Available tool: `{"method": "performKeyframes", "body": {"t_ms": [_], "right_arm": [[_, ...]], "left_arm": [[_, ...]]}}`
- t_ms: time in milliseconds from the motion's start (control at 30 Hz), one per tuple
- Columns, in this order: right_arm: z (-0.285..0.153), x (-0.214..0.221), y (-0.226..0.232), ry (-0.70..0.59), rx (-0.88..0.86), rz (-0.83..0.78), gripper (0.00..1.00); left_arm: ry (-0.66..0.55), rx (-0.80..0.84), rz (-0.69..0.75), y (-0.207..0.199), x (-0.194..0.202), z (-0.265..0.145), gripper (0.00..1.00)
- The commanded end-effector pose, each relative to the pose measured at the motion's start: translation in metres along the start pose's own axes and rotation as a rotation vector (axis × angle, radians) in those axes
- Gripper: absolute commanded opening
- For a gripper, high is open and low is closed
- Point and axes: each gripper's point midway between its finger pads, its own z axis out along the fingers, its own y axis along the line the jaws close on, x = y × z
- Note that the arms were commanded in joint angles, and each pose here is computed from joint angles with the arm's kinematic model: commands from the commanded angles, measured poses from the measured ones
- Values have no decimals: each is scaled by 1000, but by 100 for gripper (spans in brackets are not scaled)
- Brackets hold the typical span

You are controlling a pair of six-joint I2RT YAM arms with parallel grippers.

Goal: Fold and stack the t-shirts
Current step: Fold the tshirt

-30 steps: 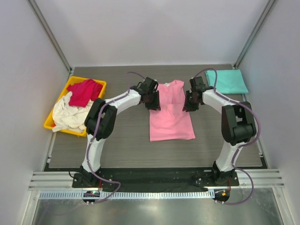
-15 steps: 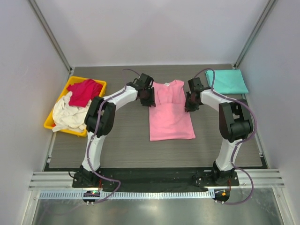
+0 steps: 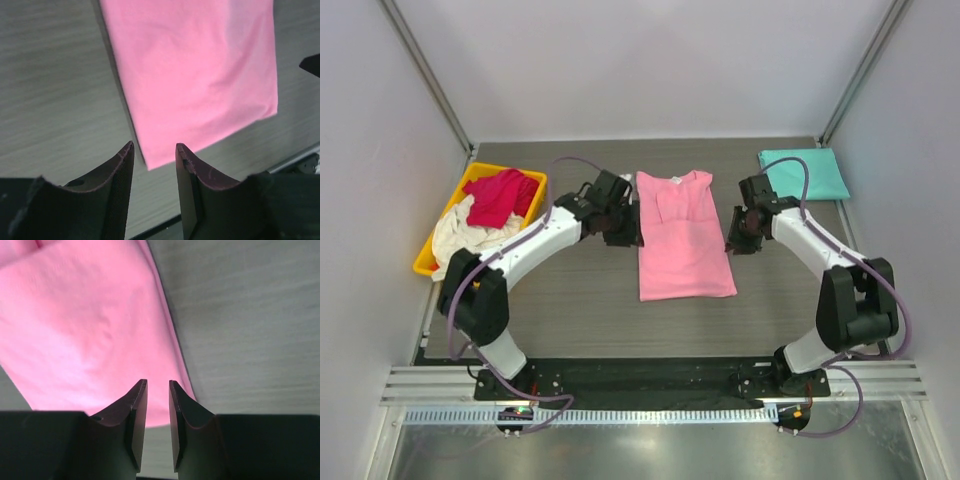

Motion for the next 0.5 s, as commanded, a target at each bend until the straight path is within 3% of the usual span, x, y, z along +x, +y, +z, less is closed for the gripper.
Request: {"method": "performKeyframes", "body": {"t_ms": [0,200,467], "right_arm": [[-14,29,6,52,-63,9,29],[-6,70,-1,99,-89,-4,28],[21,115,-37,162,8,9,27]], "left_arm": [[59,90,17,-27,47,-2,40],[95,106,17,-44,100,15,38],[192,-68,-38,13,161,48,33]]}}
